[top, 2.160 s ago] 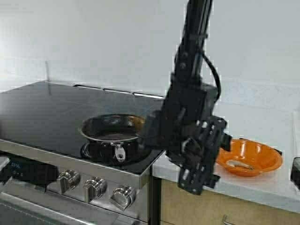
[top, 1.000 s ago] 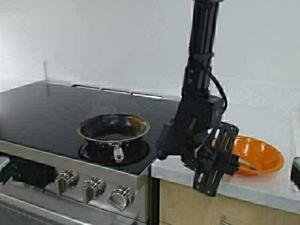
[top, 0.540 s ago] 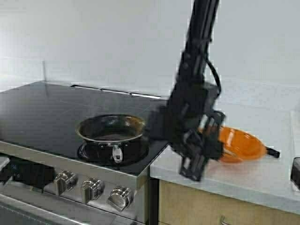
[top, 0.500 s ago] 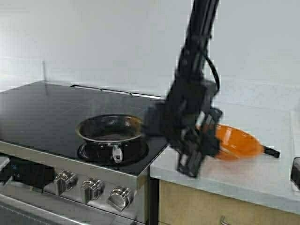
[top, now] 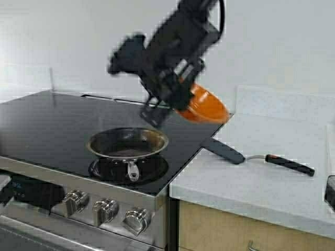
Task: Add oil to the pan and cook the shrimp and serve it
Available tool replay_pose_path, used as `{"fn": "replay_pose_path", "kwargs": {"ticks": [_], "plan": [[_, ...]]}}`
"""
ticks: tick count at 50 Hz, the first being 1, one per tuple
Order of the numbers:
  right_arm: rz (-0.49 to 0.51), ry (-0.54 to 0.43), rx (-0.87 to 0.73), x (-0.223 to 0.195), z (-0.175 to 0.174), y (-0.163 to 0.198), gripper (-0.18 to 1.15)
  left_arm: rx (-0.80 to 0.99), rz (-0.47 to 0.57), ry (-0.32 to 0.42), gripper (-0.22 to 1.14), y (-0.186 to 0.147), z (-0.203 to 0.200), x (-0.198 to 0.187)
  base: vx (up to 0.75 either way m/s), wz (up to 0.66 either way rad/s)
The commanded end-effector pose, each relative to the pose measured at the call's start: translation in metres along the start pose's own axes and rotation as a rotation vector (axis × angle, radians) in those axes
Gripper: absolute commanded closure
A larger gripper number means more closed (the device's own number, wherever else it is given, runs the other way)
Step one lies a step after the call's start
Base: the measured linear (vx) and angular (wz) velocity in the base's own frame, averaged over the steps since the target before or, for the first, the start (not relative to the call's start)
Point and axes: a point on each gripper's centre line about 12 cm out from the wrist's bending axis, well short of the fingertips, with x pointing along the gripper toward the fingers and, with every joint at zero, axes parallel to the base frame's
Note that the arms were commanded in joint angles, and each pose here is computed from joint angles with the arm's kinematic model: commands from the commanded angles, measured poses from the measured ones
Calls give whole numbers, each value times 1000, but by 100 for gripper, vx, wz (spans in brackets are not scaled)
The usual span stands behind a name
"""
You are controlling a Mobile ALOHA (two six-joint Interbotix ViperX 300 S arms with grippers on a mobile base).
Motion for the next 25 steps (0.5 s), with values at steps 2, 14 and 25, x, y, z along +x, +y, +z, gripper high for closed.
{"fn": "replay_pose_path", "kwargs": {"ticks": [2,14,25], "plan": [[37,-104,93,-14,47,-16,92,0,-4,-20,89,-1,7,1,-1,2],[207,-242,199,-20,104,-10,92,2,-4,-24,89,-1,7,-1,0,1],[405,-334,290,-10,136,-6,92,2,-4,-23,89,-1,6,-1,0,0]]}}
